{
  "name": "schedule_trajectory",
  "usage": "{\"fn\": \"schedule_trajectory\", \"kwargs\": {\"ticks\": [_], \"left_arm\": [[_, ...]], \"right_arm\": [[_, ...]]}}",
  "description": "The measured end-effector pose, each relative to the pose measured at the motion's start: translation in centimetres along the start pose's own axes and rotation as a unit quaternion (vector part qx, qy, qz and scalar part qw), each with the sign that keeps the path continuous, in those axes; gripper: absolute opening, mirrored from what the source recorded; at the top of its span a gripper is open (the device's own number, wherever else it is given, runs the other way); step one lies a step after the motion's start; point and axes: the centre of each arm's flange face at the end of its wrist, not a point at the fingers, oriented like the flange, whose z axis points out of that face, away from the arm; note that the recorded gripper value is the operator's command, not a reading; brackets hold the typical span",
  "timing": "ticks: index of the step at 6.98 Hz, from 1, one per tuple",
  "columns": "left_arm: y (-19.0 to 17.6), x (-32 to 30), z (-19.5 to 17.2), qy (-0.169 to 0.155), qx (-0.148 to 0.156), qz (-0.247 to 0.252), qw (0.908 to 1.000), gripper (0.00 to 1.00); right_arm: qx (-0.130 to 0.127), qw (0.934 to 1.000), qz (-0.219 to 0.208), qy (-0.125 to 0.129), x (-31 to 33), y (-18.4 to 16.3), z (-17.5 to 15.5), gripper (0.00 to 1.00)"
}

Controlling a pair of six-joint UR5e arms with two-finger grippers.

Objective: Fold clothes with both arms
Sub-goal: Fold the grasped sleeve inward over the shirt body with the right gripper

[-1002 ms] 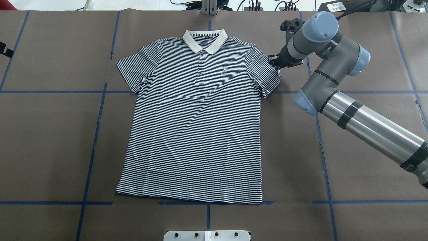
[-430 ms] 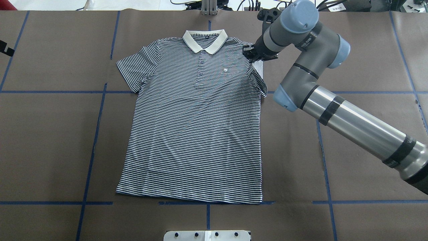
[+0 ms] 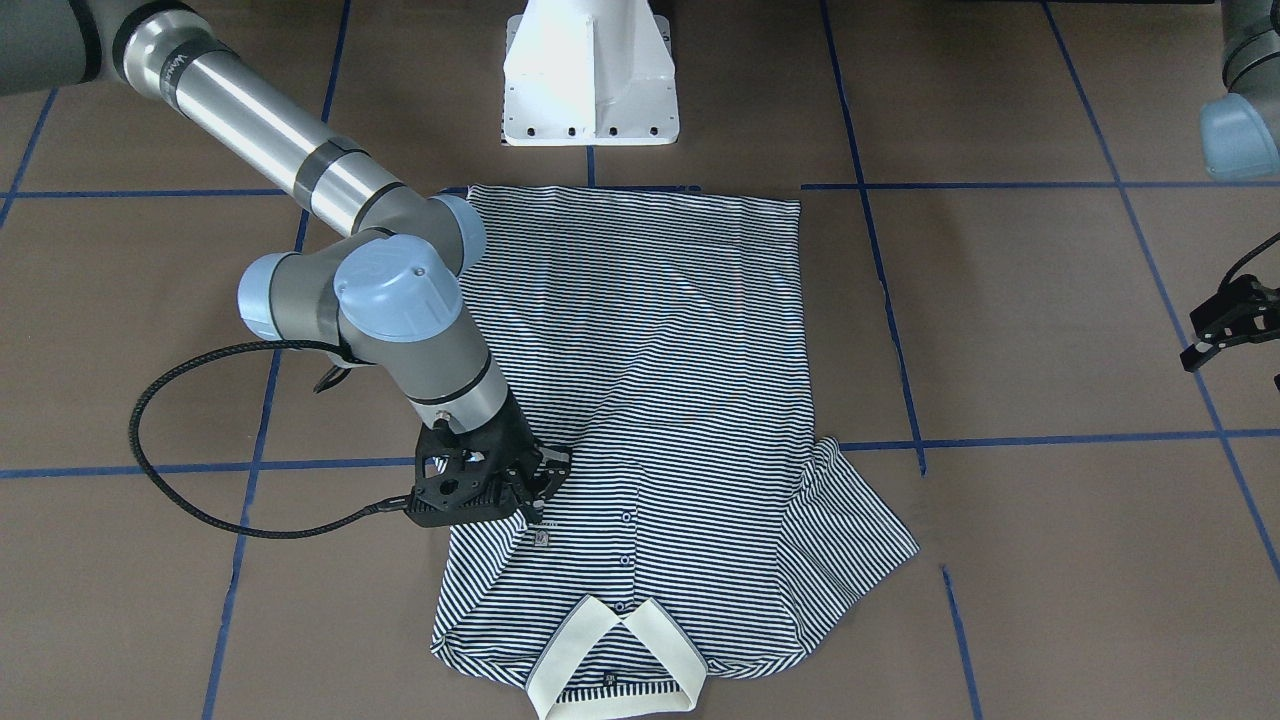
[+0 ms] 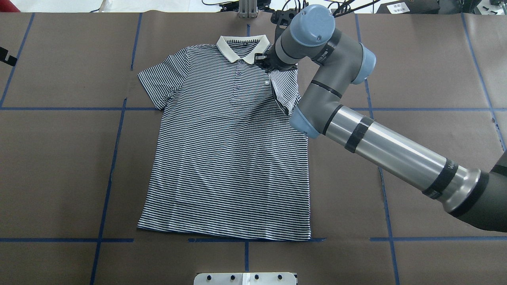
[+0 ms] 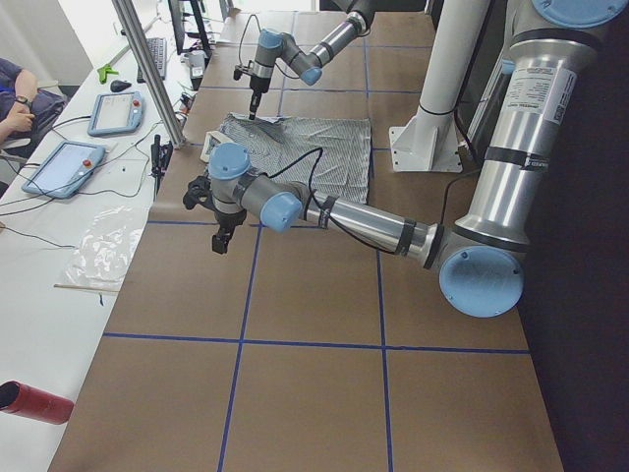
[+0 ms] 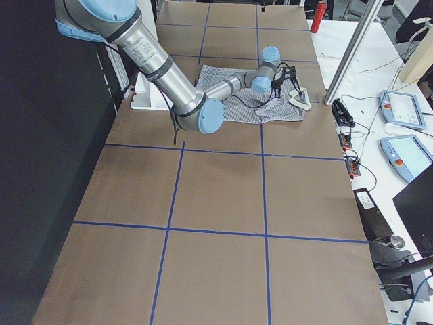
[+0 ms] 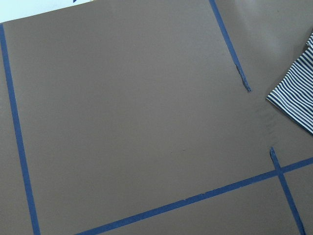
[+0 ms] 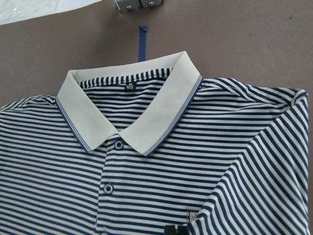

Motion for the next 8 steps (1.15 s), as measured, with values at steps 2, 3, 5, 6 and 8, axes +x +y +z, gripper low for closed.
{"fn": "schedule_trajectory", "kwargs": {"ticks": [2, 3, 5, 6, 8], "left_arm": [[-0.1, 0.3, -0.3, 0.001, 0.003, -0.013, 0.9999, 1.0], [-0.2, 0.4, -0.3, 0.001, 0.003, -0.015, 0.9999, 1.0], [-0.3, 0.6, -0.3, 0.002, 0.004, -0.016, 0.9999, 1.0], [-0.7, 0.8, -0.3, 0.002, 0.007, -0.016, 0.9998, 1.0], [-3.3, 3.9, 1.7, -0.011, 0.022, -0.029, 0.9993, 1.0]], "right_arm": [[0.027, 0.9994, 0.003, 0.02, -0.2, -0.8, 1.0, 0.0], [0.034, 0.999, 0.004, 0.027, 0.0, -1.0, 1.3, 0.99], [0.039, 0.9988, 0.0, 0.03, 0.0, -1.0, 1.5, 1.0], [0.037, 0.9988, -0.001, 0.031, 0.1, -0.8, 1.6, 1.0], [0.023, 0.9994, 0.004, 0.027, 0.5, -0.6, 1.5, 1.0]]}}
